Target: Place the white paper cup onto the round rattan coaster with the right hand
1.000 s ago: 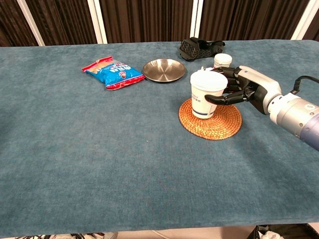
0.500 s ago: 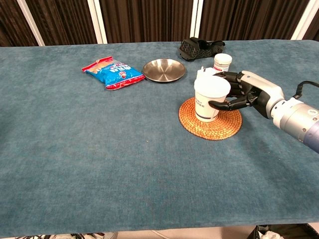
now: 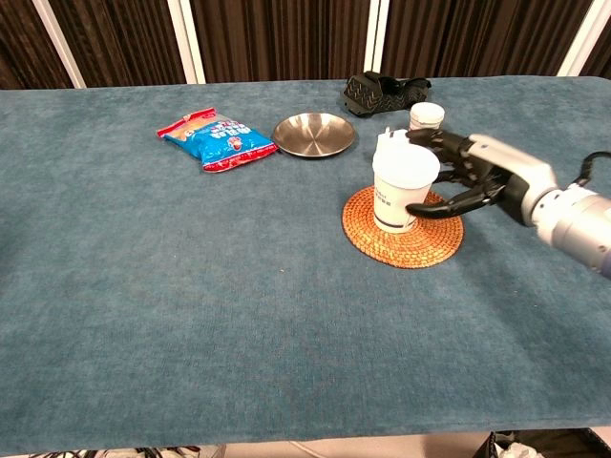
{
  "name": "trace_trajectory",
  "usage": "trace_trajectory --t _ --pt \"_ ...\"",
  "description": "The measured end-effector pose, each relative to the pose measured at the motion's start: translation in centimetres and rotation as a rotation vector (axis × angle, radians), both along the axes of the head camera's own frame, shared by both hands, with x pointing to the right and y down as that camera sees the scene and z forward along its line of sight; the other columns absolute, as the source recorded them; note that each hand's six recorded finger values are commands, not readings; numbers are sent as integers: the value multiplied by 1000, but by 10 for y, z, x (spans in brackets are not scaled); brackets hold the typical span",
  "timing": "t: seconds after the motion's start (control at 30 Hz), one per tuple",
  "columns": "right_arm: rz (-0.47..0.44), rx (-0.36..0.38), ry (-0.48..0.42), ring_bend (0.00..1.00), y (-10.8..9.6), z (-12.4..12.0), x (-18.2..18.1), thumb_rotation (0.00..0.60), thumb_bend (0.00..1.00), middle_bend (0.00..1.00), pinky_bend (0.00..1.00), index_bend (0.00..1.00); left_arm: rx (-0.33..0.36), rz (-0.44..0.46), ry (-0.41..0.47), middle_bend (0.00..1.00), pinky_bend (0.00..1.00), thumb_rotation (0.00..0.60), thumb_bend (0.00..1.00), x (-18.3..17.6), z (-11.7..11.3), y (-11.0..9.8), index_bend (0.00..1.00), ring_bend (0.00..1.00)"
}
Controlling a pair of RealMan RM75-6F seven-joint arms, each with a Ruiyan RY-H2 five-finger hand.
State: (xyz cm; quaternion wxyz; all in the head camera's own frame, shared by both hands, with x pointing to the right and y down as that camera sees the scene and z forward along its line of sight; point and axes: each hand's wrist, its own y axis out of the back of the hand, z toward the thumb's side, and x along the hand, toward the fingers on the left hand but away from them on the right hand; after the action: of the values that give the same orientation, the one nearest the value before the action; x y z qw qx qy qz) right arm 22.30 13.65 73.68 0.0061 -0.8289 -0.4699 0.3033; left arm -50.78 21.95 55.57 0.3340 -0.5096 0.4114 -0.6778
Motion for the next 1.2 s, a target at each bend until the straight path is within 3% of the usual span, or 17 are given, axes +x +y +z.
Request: trace_trajectory --t 0.2,0.3,0.77,0.93,1.2 --pt "-2 45 56 0 -4 -16 33 600 99 0 108 75 -2 0 1 42 0 600 242 0 0 0 9 0" --pt "-39 75 125 0 -2 -27 58 600 98 0 108 75 0 2 -1 42 0 600 242 1 1 -1 9 0" --pt "-158 332 630 26 -16 -121 194 600 98 0 108 63 19 -6 3 42 0 600 242 1 -3 0 9 0" --pt "-192 363 743 26 4 -138 208 600 99 0 109 60 41 7 22 39 0 600 242 4 -7 -3 9 0" --pt "-233 365 927 25 64 -153 220 600 99 0 108 56 68 58 46 39 0 600 241 6 -10 -6 9 0"
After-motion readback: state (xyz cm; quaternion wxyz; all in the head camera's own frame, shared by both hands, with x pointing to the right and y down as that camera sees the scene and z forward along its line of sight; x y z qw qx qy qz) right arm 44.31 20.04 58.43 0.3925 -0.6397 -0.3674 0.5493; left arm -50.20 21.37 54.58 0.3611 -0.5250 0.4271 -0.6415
